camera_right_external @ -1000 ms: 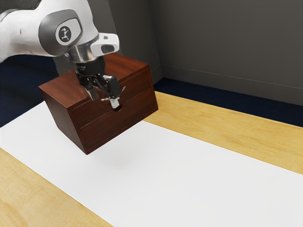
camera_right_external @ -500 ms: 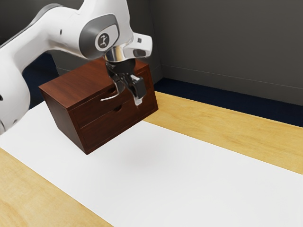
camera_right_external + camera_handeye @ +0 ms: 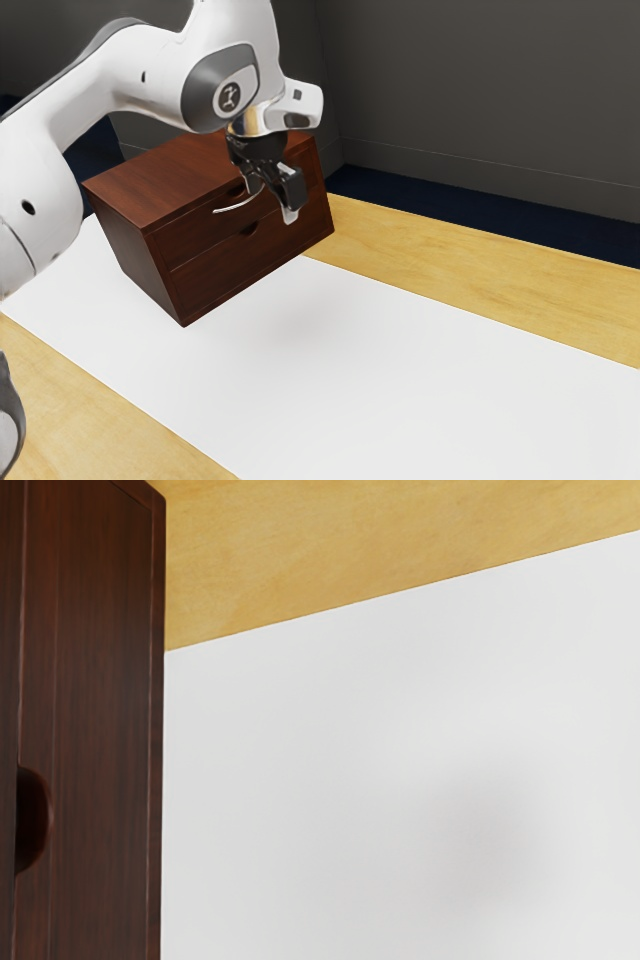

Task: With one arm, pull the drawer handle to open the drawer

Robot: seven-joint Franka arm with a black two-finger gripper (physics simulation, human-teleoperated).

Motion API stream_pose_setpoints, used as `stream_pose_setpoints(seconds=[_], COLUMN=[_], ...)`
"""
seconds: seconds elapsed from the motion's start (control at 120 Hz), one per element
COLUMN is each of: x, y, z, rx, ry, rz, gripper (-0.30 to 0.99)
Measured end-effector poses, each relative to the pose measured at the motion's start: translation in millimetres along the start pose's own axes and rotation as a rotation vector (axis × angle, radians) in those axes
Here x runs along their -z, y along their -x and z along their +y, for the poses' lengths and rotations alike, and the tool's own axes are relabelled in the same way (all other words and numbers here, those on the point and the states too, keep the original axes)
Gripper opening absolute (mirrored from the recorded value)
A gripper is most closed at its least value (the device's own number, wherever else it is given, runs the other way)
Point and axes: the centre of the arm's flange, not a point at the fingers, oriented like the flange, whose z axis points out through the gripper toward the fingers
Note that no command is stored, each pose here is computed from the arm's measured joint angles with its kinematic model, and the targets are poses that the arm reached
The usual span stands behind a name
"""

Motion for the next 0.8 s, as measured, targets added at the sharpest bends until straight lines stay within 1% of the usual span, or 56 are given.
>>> stream_pose_setpoints(seconds=[0.067,0.275,0.658,0.8], x=[-10.8,-30.1,-44.0,-42.2], y=[-4.5,-8.7,-10.8,-12.8], z=[-8.0,-24.2,-41.9,-38.5], rx=[0.011,0.034,0.059,0.049], ry=[-0.006,-0.059,-0.123,-0.148], rz=[-0.003,-0.016,-0.015,-0.012], gripper=[0.66,0.66,0.66,0.66])
